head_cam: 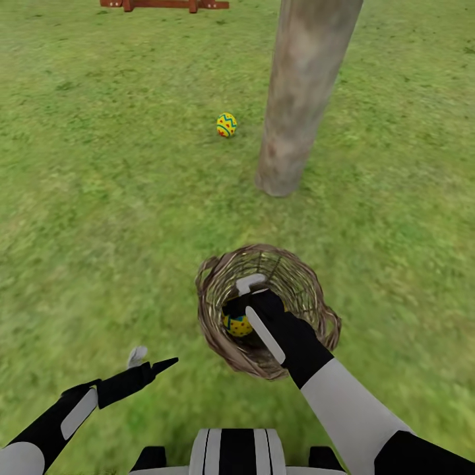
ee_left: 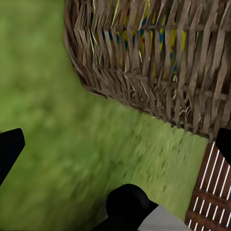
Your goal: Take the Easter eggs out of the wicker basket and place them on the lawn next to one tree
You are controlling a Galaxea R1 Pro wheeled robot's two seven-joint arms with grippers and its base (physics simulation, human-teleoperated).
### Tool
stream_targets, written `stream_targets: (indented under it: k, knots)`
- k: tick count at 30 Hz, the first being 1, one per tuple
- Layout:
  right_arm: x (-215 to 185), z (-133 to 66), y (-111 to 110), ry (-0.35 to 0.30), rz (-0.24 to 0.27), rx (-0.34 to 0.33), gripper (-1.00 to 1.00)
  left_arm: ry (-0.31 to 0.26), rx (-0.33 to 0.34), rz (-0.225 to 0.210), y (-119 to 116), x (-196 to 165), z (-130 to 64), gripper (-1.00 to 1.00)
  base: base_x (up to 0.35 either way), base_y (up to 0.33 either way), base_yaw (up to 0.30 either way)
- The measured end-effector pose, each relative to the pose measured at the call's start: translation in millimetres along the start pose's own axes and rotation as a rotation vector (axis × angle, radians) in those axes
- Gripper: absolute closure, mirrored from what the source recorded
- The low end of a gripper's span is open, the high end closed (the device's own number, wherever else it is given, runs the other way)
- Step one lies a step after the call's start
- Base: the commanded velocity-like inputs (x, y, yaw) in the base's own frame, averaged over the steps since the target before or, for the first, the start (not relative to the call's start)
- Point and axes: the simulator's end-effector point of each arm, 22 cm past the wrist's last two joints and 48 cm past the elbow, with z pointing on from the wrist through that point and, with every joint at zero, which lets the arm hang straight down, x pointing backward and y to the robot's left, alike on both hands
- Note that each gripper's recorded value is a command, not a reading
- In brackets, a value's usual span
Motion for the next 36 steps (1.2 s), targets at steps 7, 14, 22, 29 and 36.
stream_targets:
  k: [7,14,22,29,36]
  knots:
    - [1,0.9,0,0.001,0.001,-0.001,-1.00,0.001,-0.002,-0.002,1,1,-0.1,-1.00,0.051,-0.044,0.063]
    - [1,1.3,-1,0.002,0.001,0.000,-1.00,0.001,-0.002,0.000,1,0,-0.6,-1.00,0.001,-0.001,0.032]
    - [4,7.0,-1,0.002,0.003,-0.002,-1.00,-0.001,-0.004,0.000,8,0,1.1,-1.00,0.000,0.000,0.001]
    - [11,20.5,-1,0.000,0.004,-0.003,-1.00,-0.001,0.041,0.006,13,1,4.8,-1.00,0.000,0.000,0.000]
    - [18,34.2,-4,-0.002,0.008,-0.002,-1.00,0.000,0.047,0.008,25,4,11.5,-1.00,0.000,0.000,0.000]
